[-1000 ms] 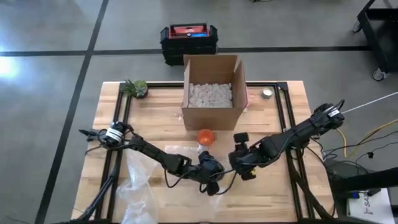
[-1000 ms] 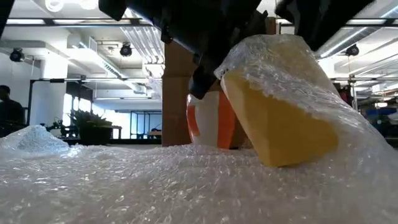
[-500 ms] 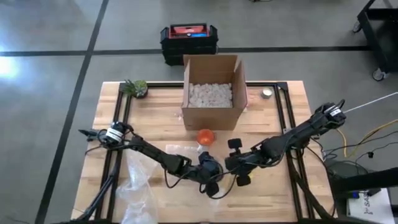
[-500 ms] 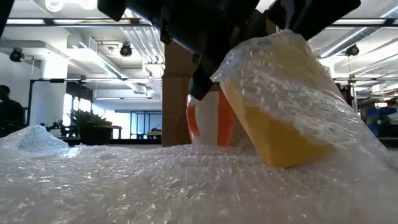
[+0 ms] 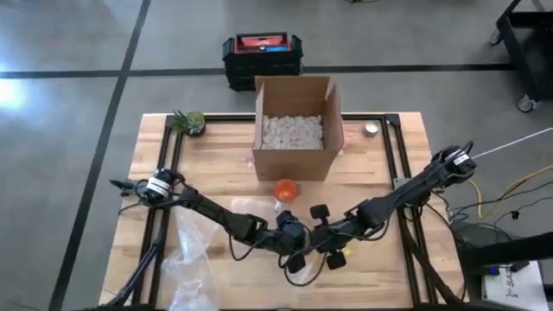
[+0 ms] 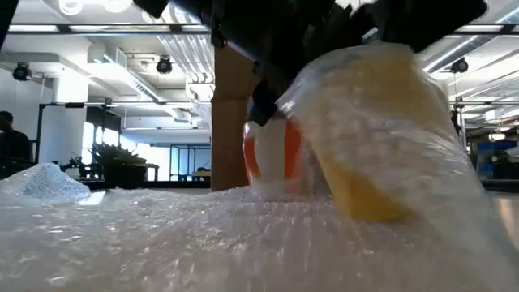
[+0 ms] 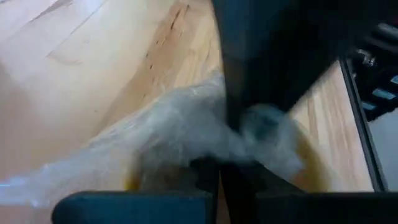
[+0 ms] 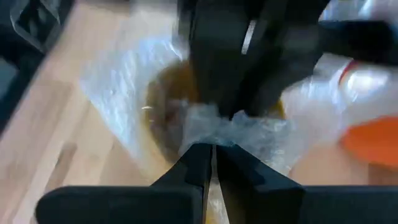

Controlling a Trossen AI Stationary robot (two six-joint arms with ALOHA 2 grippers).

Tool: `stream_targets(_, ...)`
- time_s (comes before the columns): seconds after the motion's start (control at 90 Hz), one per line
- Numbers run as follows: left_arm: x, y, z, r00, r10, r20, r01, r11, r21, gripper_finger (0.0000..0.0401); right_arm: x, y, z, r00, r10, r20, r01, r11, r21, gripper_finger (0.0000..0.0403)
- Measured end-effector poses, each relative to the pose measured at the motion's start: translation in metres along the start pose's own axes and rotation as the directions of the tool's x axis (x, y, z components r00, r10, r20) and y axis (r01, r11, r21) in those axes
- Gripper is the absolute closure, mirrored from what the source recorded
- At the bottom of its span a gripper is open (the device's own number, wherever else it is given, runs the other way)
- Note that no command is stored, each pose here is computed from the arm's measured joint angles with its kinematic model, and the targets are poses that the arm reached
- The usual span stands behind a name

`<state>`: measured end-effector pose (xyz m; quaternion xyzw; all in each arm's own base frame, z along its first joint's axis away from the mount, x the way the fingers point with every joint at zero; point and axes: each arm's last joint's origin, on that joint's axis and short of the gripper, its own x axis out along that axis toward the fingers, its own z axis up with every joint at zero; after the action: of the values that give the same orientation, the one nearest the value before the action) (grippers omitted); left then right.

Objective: Wrap mug
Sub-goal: Wrap the yellow mug with the transparent bubble wrap

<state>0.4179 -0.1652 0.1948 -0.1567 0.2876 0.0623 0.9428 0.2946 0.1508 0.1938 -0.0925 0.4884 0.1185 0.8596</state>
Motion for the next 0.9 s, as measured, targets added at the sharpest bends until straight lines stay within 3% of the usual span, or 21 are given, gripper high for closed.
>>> stream_targets(0.122, -0.012, -0.012, 0.015, 0.997, 0.036, -0.062, -0.032, 0.997, 0.069, 0.0401, 0.0, 0.001, 0.0, 1.0, 0.008, 0.003, -0.008, 1.0, 0.001, 0.039)
stream_targets(0.4, -0.02, -0.02, 0.034, 0.999, 0.046, -0.004, -0.046, 0.993, 0.112, 0.0401, 0.0, 0.001, 0.0, 1.0, 0.005, 0.008, -0.005, 1.0, 0.001, 0.0389)
stream_targets(0.644, 0.003, -0.01, 0.006, 0.996, 0.049, -0.077, -0.043, 0.995, 0.086, 0.0401, 0.001, 0.001, -0.001, 1.0, 0.002, 0.002, -0.002, 1.0, -0.002, 0.0389)
stream_targets(0.9, 0.022, -0.005, -0.01, 0.995, 0.062, -0.082, -0.057, 0.996, 0.064, 0.0401, -0.018, 0.001, 0.02, 1.0, 0.0, -0.009, 0.0, 1.0, -0.018, 0.0389)
